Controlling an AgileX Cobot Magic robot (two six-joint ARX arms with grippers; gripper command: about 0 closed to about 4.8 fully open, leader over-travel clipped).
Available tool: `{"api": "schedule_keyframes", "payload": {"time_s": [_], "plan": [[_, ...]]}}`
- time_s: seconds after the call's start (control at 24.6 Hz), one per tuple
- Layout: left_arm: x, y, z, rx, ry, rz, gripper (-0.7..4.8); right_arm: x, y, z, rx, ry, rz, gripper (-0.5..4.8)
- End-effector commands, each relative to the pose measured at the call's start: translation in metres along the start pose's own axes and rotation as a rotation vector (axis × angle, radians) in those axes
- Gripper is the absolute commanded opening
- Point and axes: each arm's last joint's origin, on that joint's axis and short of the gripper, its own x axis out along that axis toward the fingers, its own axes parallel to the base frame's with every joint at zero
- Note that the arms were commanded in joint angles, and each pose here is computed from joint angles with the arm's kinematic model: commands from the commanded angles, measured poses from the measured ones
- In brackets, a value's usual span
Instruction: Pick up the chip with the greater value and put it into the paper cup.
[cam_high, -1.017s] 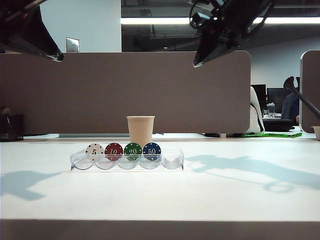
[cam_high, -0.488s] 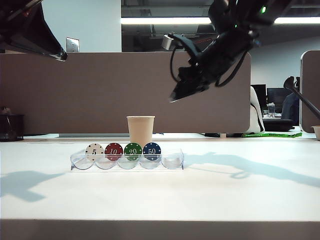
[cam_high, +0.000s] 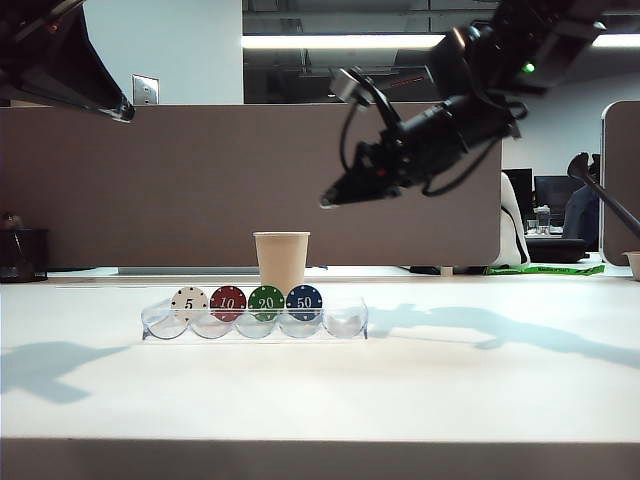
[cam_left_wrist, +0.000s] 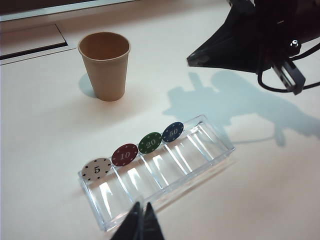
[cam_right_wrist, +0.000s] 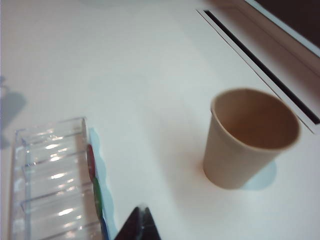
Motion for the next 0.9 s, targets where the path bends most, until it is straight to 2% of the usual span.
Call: {"api": "schedule_keyframes", "payload": {"time_s": [0.04, 0.24, 0.33, 0.37, 0.49, 0.57, 0.65, 0.9], "plan": [[-0.001, 0.0, 0.001, 0.002, 0.004, -0.008, -0.06, -0.01, -0.009, -0.009, 0.032, -0.069, 0.117, -0.01], [-0.001, 0.0, 0.0, 0.003, 0.003, -0.008, -0.06, -0.012, -0.003, -0.018, 0.127, -0.027, 0.194, 0.08], [-0.001, 0.0, 0.0, 0.002, 0.004, -0.008, -0.06, -0.012, -0.002, -0.019, 0.134, -0.019, 0.205, 0.59], [-0.001, 0.0, 0.0, 0.003, 0.003, -0.008, -0.06, -0.01, 0.0, -0.019, 0.116, -0.016, 0.212, 1.04], [-0.001, -0.001, 0.0, 0.002, 0.003, -0.011, -0.06, -0.01, 0.002, -0.019, 0.077, -0.016, 0.226, 1.93], [-0.001, -0.001, 0.0, 0.002, 0.004, -0.011, -0.06, -0.009, 0.004, -0.02, 0.054, -0.013, 0.232, 2.18], [-0.001, -0.001, 0.0, 0.002, 0.004, -0.011, -0.06, -0.007, 0.007, -0.02, -0.007, -0.009, 0.246, 2.26], [-0.001, -0.001, 0.0, 0.003, 0.004, -0.011, -0.06, -0.002, 0.013, -0.02, -0.062, 0.014, 0.251, 2.26]]}}
